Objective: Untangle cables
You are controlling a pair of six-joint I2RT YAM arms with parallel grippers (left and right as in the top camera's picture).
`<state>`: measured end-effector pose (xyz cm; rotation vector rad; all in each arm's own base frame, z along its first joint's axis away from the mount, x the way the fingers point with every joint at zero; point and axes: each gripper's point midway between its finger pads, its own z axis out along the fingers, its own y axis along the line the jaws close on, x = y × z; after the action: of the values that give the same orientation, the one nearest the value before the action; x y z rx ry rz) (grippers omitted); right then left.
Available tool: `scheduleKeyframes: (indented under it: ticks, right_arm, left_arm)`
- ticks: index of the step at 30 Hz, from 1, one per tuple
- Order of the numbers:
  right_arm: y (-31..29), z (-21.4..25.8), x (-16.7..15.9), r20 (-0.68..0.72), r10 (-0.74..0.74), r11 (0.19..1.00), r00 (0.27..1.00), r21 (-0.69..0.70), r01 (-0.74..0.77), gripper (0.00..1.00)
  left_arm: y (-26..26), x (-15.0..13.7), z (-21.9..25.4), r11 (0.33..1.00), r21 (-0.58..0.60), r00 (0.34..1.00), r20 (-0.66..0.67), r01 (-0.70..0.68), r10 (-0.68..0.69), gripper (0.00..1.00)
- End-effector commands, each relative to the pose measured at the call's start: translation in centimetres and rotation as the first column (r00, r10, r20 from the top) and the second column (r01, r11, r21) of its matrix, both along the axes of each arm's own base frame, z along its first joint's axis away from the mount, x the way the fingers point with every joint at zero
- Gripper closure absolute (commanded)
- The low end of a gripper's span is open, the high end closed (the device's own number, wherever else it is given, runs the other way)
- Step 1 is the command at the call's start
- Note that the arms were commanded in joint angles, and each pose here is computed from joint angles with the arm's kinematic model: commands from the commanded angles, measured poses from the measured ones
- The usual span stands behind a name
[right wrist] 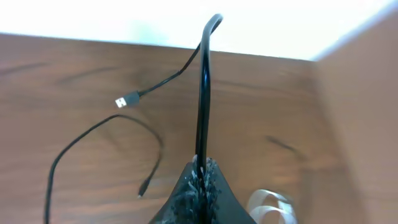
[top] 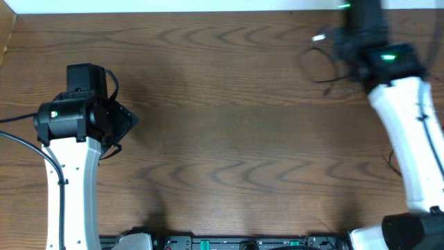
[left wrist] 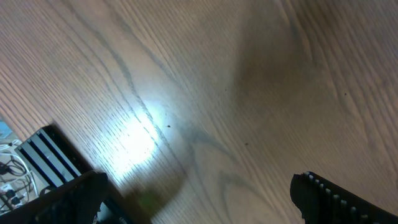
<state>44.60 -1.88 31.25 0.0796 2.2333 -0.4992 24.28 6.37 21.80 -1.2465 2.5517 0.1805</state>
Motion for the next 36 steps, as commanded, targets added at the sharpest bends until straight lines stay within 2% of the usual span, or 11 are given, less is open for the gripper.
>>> scheduleKeyframes:
  ticks: [1, 4, 9, 18, 20, 22, 23, 27, 31, 33, 36]
  right_arm:
    - [-7.1, 1.4, -1.8, 0.012, -0.165, 0.985, 0.986, -0.045, 0.165, 0.99]
    - [-12.0, 0.5, -3.5, -0.004, -0.301, 0.953, 0.954, 0.015, 0.301, 0.99]
    - [-16.5, -1.9, -4.9, -0.066, -0.345, 0.921, 0.936, 0.168, 0.351, 0.99]
    - [-22.2, -3.0, -8.2, -0.078, -0.523, 0.815, 0.849, 0.246, 0.524, 0.99]
    - [-21.9, -3.2, -7.9, -0.079, -0.498, 0.815, 0.864, 0.297, 0.497, 0.75]
    - [-20.6, -3.3, -6.8, -0.070, -0.427, 0.824, 0.902, 0.382, 0.419, 0.21]
    - [-19.6, -3.3, -6.1, -0.061, -0.377, 0.824, 0.924, 0.434, 0.365, 0.05]
    - [-16.0, -3.0, -4.4, -0.027, -0.220, 0.795, 0.975, 0.575, 0.195, 0.01]
    - [-10.6, -1.9, -2.6, 0.055, -0.005, 0.701, 0.998, 0.713, -0.036, 0.01]
    - [-6.9, -1.1, -2.0, 0.112, 0.144, 0.646, 0.983, 0.742, -0.180, 0.01]
    - [-1.1, -0.7, -2.1, 0.163, 0.408, 0.603, 0.898, 0.690, -0.400, 0.01]
  left_arm:
    - [0.1, -0.1, 0.1, 1.000, 0.003, 1.000, 0.008, -0.006, 0.006, 0.02]
    - [0.1, 0.1, 0.2, 1.000, 0.003, 1.000, 0.014, -0.005, 0.005, 0.02]
    - [0.1, 0.2, 0.2, 1.000, 0.004, 1.000, 0.021, -0.005, 0.005, 0.02]
    - [0.1, 0.2, 0.2, 1.000, 0.004, 1.000, 0.021, -0.005, 0.005, 0.02]
    - [0.1, 0.3, 0.2, 1.000, 0.004, 1.000, 0.024, -0.005, 0.005, 0.02]
    - [0.1, 0.4, 0.3, 1.000, 0.004, 1.000, 0.029, -0.004, 0.004, 0.02]
    - [0.1, 0.5, 0.3, 1.000, -0.001, 0.999, 0.034, -0.001, 0.001, 0.02]
    - [-2.4, 3.0, 0.6, 0.977, -0.092, 0.976, 0.123, 0.191, -0.179, 0.02]
    - [-5.8, 6.2, 2.0, 0.903, -0.142, 0.891, 0.285, 0.405, -0.354, 0.02]
    - [-7.6, 7.6, 3.0, 0.855, -0.121, 0.825, 0.359, 0.505, -0.437, 0.02]
    - [-10.3, 9.1, 3.9, 0.778, -0.053, 0.723, 0.414, 0.626, -0.553, 0.02]
